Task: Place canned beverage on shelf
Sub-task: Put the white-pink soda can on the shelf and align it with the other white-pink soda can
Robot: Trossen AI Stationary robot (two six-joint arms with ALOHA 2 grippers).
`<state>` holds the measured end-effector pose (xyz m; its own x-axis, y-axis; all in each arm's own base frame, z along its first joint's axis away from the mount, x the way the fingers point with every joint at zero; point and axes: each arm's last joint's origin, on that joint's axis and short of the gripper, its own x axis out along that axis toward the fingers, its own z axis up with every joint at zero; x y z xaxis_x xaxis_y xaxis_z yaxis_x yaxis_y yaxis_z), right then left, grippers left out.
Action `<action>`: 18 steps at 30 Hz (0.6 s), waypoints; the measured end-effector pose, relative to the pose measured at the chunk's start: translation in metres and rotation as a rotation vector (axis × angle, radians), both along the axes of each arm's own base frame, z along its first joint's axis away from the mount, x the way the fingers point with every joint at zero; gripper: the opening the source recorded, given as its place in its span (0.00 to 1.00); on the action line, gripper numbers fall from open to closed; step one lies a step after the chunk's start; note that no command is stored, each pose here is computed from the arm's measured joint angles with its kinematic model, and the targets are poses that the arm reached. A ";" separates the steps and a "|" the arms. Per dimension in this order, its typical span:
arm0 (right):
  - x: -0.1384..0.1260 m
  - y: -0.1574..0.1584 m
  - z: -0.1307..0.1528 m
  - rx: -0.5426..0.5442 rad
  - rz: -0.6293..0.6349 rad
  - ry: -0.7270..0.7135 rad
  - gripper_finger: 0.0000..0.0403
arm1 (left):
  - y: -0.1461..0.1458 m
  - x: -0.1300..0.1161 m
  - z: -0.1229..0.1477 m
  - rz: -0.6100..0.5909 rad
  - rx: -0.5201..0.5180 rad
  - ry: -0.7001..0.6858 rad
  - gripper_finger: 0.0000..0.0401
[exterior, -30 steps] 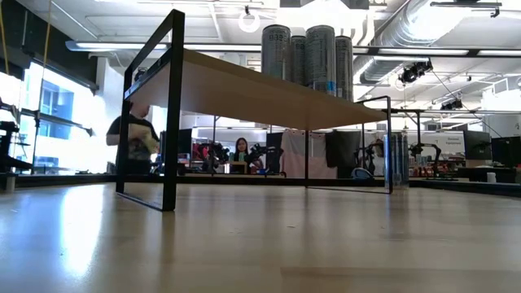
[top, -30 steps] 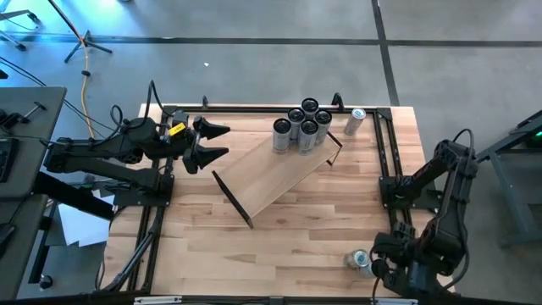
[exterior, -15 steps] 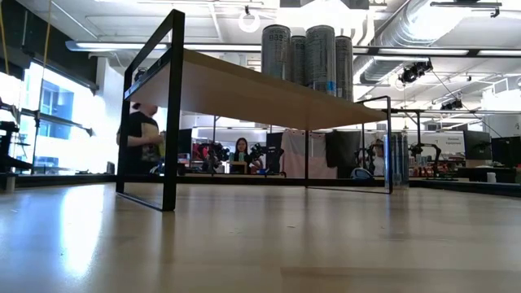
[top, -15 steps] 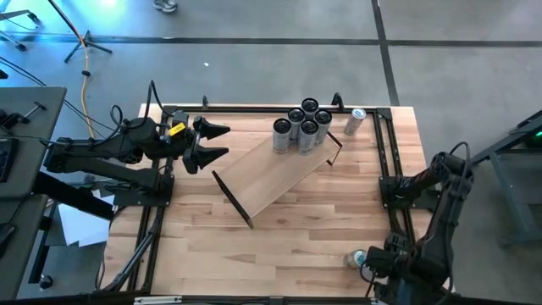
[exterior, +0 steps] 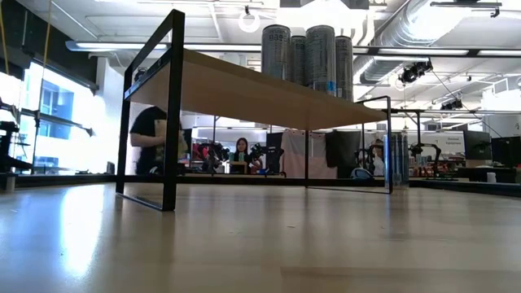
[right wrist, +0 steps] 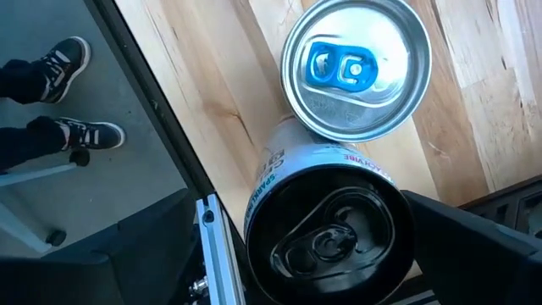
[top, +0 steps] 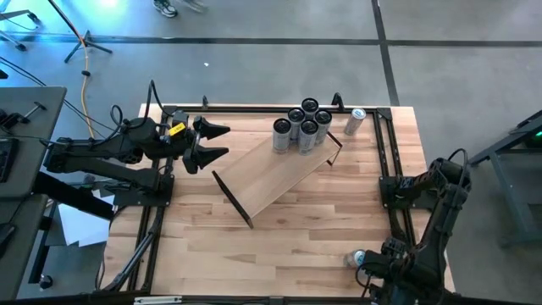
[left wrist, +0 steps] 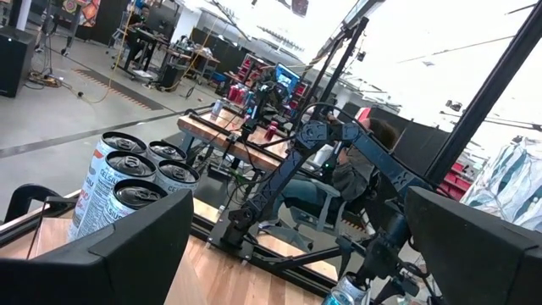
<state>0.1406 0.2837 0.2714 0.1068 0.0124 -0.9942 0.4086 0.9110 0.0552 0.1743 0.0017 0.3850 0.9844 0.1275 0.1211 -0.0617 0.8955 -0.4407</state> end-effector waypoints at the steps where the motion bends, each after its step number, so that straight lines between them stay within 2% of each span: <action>1: 0.000 0.000 0.000 0.001 0.000 0.004 0.95 | 0.000 0.000 0.000 0.000 0.000 0.000 0.99; 7: -0.001 -0.001 0.000 -0.006 0.000 0.023 0.86 | 0.000 0.000 0.000 0.000 0.000 0.000 0.99; 18: -0.001 -0.001 0.000 -0.002 0.014 0.036 0.61 | 0.000 0.000 0.000 0.000 0.000 0.000 0.99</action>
<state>0.1396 0.2824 0.2714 0.0712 0.0115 -0.9974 0.3974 0.9168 0.0390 0.1743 0.0017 0.3850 0.9845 0.1272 0.1211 -0.0615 0.8955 -0.4407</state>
